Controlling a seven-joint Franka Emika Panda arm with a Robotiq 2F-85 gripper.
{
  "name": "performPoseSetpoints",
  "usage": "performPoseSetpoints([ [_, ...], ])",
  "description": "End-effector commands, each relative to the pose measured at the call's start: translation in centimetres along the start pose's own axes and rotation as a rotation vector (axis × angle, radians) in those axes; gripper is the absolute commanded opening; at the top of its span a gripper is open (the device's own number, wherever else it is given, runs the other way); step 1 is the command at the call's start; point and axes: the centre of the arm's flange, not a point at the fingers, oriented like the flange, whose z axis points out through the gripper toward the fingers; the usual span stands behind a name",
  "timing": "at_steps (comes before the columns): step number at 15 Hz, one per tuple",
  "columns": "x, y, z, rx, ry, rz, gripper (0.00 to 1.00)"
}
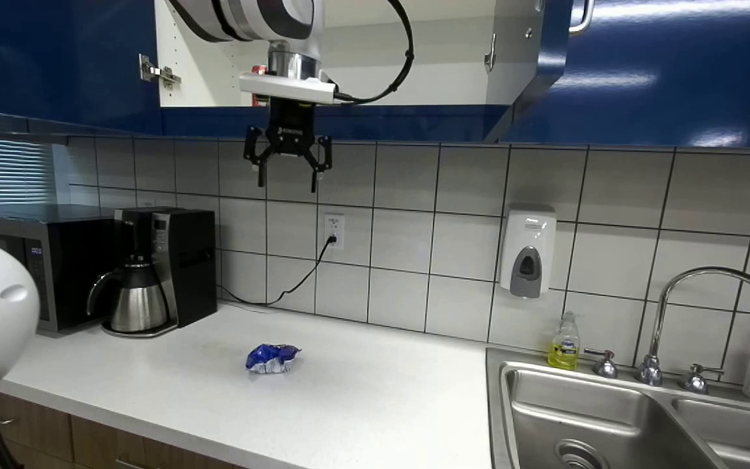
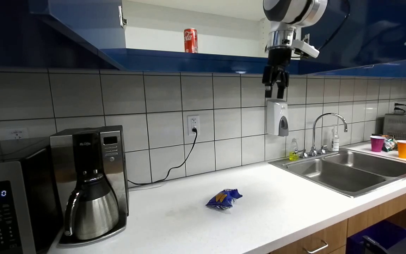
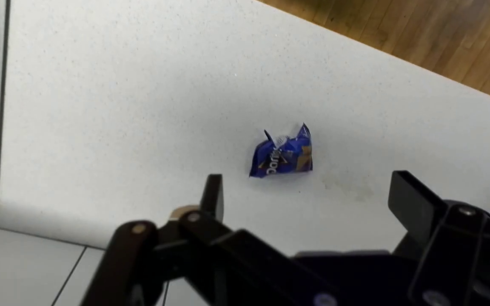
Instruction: Pick up the bottle from the cabinet and put it on the table
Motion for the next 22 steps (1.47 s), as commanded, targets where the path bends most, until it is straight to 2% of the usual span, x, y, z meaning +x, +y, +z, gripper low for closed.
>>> performPoseSetpoints([
  [1,1.9,-1.4,-4.4,0.016,0.084,-0.045,1.0],
  [7,4.1,-3.8,-10.6,-0.004,0.205,-0.082,1.0],
  [22,8.5,-9.5,-20.0,-0.065,0.356,-0.171,1.0],
])
